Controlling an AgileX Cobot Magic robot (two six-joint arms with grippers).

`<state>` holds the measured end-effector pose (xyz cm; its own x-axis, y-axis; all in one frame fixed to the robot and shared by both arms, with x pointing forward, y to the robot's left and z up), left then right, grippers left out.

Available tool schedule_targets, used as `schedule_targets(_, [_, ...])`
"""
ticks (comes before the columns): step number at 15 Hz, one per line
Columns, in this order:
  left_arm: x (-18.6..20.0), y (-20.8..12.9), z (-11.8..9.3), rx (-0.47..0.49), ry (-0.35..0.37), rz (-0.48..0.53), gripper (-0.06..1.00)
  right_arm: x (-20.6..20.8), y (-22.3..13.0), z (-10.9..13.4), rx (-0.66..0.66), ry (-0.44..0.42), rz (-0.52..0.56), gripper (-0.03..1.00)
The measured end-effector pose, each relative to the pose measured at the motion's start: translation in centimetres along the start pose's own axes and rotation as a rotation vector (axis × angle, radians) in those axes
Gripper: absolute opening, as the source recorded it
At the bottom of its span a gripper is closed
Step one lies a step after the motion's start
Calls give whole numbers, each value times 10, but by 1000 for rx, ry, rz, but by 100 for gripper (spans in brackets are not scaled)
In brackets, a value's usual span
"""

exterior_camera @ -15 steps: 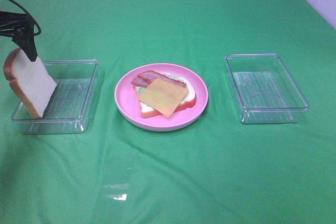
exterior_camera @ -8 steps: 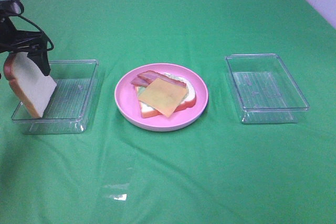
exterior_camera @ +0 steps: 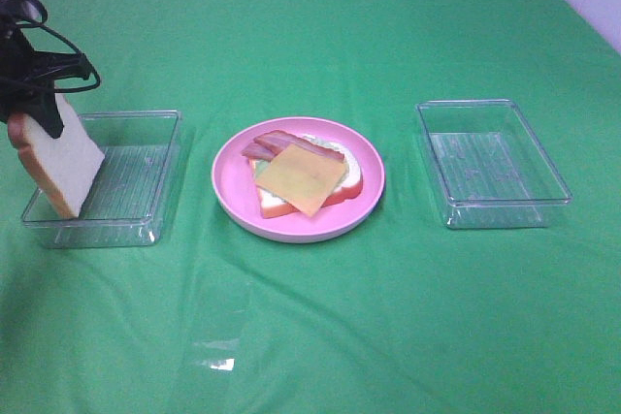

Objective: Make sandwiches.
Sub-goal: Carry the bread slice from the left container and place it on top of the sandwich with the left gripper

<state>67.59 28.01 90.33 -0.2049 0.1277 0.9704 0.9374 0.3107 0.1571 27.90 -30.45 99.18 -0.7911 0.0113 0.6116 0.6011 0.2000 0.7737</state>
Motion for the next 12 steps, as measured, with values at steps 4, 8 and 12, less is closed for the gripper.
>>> schedule_targets(4, [9, -1, -11, 37, -67, -1, 19, 0, 0, 0, 0, 0, 0, 95])
schedule_targets(8, [62, 5, -45, 66, -272, -81, 19, 0, 0, 0, 0, 0, 0, 95])
schedule_targets(12, [104, 5, -102, 22, -552, -112, 19, 0, 0, 0, 0, 0, 0, 95])
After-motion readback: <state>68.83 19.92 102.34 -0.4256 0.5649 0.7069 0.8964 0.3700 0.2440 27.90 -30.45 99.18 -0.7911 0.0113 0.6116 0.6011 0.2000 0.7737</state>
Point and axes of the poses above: a point on each arm's last joint axis where the gripper is mounted, x pointing back along that axis away from the gripper, z along the wrist's bending axis when the last joint is at zero, y = z × x, the point moved 6 cm from there along -x, pointing out along that axis toward the gripper, and after that the axes turned 12 degrees about x, right-handed, at the moved point
